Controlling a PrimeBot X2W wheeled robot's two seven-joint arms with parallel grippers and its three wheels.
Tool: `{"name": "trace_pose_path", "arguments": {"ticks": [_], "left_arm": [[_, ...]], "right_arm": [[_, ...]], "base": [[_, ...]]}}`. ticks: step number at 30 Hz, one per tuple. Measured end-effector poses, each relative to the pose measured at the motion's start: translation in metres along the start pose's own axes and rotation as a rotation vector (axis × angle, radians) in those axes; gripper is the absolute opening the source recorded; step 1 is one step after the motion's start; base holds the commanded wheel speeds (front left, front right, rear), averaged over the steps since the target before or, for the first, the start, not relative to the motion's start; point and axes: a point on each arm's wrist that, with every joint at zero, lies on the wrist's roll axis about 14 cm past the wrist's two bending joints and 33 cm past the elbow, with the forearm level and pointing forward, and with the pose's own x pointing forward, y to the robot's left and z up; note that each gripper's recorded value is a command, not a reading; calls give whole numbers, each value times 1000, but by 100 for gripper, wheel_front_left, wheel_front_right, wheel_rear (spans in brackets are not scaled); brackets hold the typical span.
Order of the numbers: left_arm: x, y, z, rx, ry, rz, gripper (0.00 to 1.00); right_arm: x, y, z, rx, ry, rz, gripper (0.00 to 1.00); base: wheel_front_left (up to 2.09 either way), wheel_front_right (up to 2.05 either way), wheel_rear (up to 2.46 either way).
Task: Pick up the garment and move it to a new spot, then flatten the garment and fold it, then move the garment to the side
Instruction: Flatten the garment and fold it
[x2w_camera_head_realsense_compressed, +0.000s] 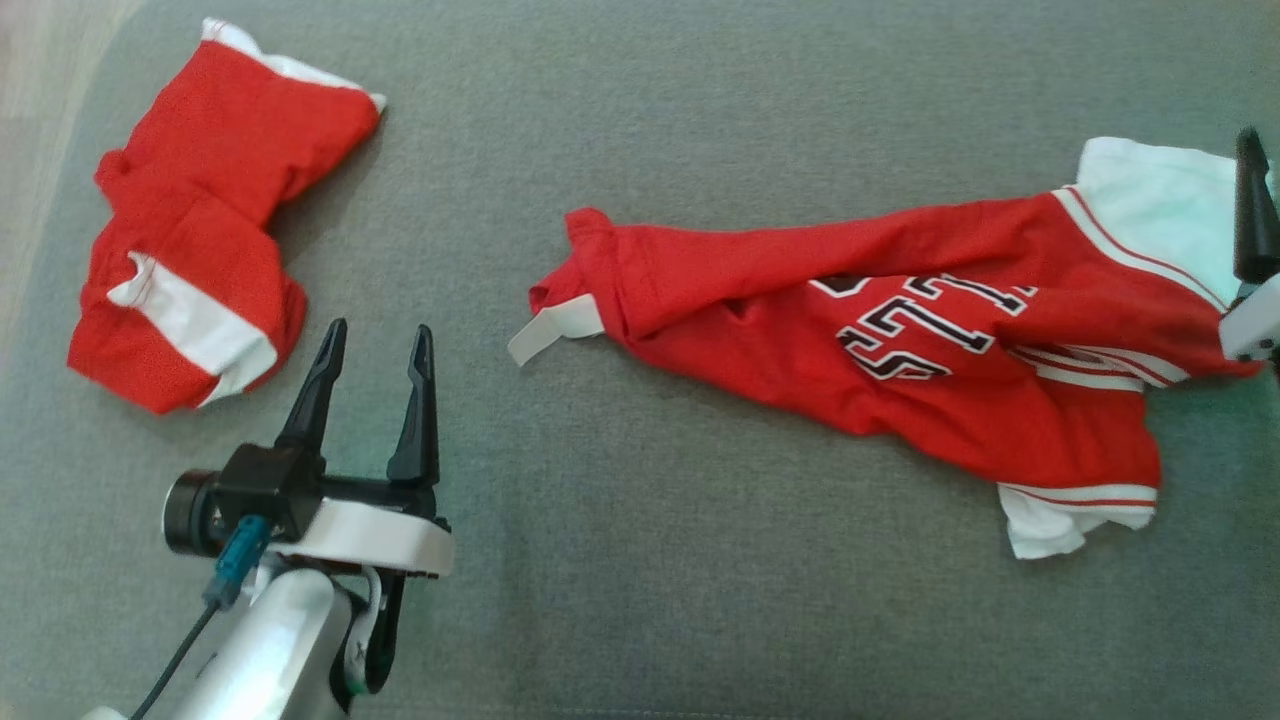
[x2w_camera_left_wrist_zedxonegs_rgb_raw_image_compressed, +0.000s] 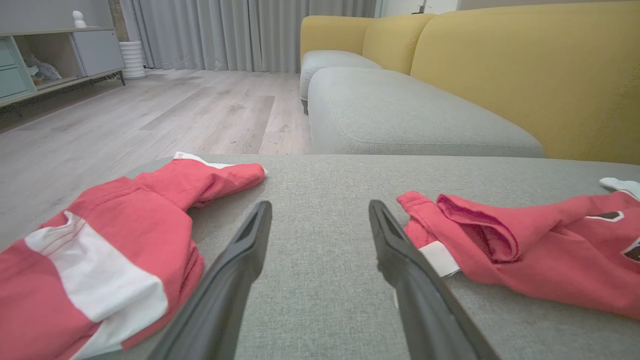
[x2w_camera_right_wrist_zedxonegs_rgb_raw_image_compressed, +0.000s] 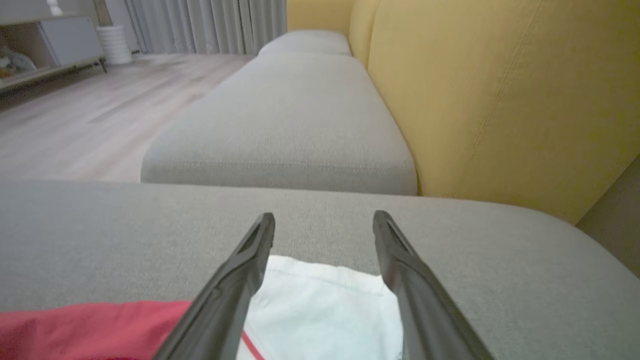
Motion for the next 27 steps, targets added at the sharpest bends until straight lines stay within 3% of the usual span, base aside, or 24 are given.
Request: {"name": "trace_pose_path", "arguments": {"ticks": [4,8,20,27], "left_arm": [[1,-5,6,3,-15,-15,100],[-2,-9,12,10,-32,-22,100],[-14,-18,14,20,-29,-48,100],[-14,-23,12,25,-10,-68,100]], "right_arm": [[-14,7,19,29,-103,8,100],[-45,21,13,78,-134,13,100],[-129,58,-11,175,-73,-3,100],[-141,63,-5,182,-62,3,100]], "base": [[0,0,0],[0,0,0],[0,0,0],[0,0,0]]}}
